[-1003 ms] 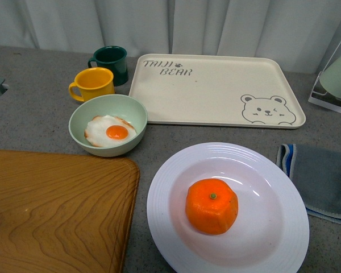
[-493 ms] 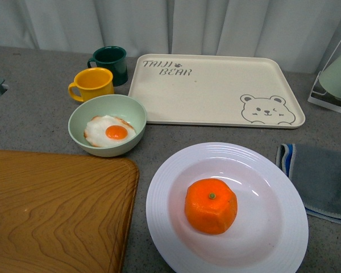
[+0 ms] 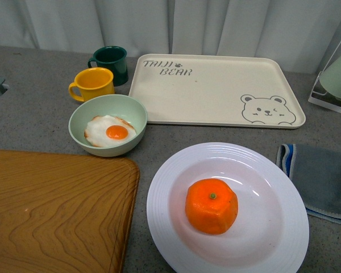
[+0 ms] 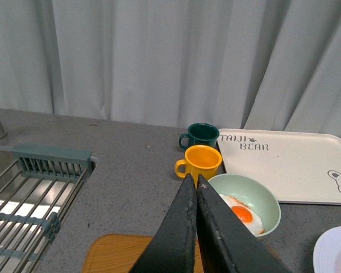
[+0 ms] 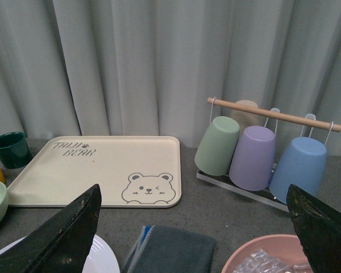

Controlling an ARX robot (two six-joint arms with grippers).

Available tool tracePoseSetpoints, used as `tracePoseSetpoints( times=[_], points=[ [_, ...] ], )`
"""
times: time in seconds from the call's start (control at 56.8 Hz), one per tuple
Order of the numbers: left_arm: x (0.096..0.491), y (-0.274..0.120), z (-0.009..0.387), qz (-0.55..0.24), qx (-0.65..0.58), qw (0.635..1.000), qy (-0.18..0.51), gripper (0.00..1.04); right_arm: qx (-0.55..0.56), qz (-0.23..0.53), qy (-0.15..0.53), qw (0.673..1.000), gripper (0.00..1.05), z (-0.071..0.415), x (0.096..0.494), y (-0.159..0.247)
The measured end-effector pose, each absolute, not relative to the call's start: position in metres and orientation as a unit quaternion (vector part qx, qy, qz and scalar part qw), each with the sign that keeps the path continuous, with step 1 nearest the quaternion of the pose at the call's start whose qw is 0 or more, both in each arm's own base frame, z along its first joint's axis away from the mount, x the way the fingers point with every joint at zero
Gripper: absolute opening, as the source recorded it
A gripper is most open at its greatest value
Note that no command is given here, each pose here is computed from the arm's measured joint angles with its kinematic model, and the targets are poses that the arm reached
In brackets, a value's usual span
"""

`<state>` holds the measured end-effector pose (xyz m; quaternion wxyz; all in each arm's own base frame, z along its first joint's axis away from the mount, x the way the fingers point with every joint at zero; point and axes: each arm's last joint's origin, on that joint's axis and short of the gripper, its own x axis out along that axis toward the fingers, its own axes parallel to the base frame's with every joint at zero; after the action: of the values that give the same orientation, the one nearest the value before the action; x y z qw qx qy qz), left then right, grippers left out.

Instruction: Place orange and plate with both arms

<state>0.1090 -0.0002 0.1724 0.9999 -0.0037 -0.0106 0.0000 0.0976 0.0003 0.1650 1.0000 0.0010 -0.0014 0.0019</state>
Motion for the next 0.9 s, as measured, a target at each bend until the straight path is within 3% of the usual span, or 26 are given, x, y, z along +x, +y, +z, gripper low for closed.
tracePoseSetpoints(
  times=[0.369, 0.44, 0.51, 0.651, 0.756, 0.897],
  points=[
    [0.097, 0.0, 0.169, -0.001, -0.004, 1.0, -0.007, 0.05, 0.001, 0.002, -0.001, 1.0, 0.95, 0.165, 0.098, 0.0],
    [0.097, 0.0, 0.169, -0.002, -0.004, 1.0, -0.007, 0.17, -0.008, -0.004, 0.012, 1.0, 0.95, 0.164, 0.098, 0.0],
    [0.097, 0.0, 0.169, -0.001, -0.004, 1.0, -0.008, 0.29, -0.038, -0.001, 0.09, 0.995, 0.95, 0.165, 0.1, 0.003],
    [0.097, 0.0, 0.169, -0.001, -0.004, 1.0, -0.008, 0.55, 0.006, 0.076, 0.179, 0.981, 0.95, 0.161, 0.119, 0.016],
    [0.097, 0.0, 0.169, -0.002, -0.004, 1.0, -0.008, 0.8, 0.11, 0.132, 0.274, 0.946, 0.95, 0.151, 0.144, 0.034],
    [0.097, 0.0, 0.169, -0.001, -0.003, 1.0, -0.008, 1.0, 0.185, 0.135, 0.369, 0.901, 0.95, 0.13, 0.165, 0.043]
  ],
)
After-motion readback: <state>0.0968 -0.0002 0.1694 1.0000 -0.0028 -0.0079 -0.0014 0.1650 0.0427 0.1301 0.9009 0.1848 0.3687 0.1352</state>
